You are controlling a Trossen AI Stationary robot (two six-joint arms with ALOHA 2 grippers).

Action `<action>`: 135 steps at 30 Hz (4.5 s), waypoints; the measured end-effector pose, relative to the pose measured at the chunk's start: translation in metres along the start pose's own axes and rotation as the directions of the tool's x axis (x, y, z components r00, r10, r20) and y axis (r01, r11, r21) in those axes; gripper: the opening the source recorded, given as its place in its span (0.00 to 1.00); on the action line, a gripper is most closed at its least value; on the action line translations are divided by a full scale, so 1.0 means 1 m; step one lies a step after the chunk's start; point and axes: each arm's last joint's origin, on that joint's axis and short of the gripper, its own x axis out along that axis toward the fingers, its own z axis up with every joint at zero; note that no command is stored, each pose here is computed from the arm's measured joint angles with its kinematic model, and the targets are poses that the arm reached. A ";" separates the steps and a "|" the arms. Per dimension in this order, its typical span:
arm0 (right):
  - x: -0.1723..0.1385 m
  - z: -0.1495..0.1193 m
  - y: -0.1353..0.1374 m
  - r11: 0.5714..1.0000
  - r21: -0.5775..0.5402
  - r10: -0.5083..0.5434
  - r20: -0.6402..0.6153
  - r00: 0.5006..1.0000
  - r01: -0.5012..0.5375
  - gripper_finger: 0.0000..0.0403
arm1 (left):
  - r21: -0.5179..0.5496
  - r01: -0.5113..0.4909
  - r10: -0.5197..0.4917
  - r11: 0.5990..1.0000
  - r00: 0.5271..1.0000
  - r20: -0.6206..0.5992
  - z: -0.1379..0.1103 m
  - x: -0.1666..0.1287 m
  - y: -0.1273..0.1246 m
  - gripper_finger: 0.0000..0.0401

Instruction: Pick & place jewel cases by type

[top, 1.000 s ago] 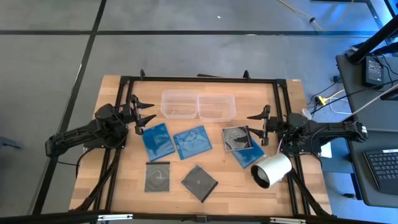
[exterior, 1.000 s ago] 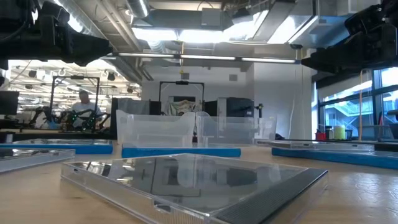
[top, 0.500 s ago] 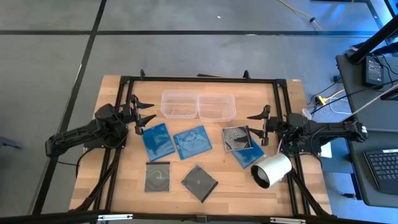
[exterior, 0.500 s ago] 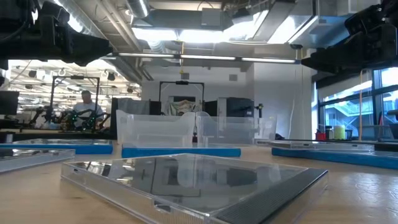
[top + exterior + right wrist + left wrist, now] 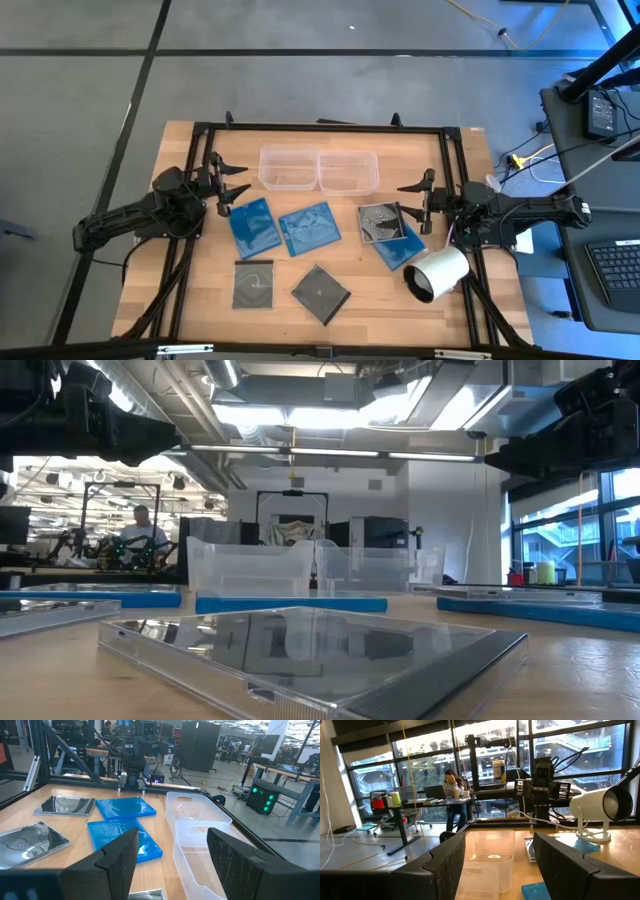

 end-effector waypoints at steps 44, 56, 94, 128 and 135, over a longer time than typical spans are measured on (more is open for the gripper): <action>0.000 0.004 0.001 0.999 0.011 0.035 0.046 0.998 -0.036 0.59 | 0.000 0.000 0.000 1.000 1.000 0.000 0.000 0.000 0.000 0.58; -0.003 0.022 -0.004 0.964 0.264 -0.047 0.228 0.973 -0.015 0.59 | 0.000 0.000 0.000 1.000 1.000 0.000 0.000 0.000 0.000 0.57; 0.019 0.038 -0.017 0.467 0.641 -0.066 -0.662 0.746 0.610 0.59 | 0.027 0.093 -0.087 0.995 0.981 -0.172 0.018 0.048 -0.004 0.52; 0.051 -0.015 -0.042 0.361 0.503 0.178 -0.864 0.471 0.785 0.59 | 0.266 0.603 -0.402 0.752 0.739 -0.540 -0.068 0.275 -0.097 0.43; 0.052 -0.016 -0.044 0.389 0.509 0.181 -0.859 0.478 0.768 0.59 | 0.260 0.607 -0.395 0.751 0.729 -0.559 -0.090 0.298 -0.105 0.43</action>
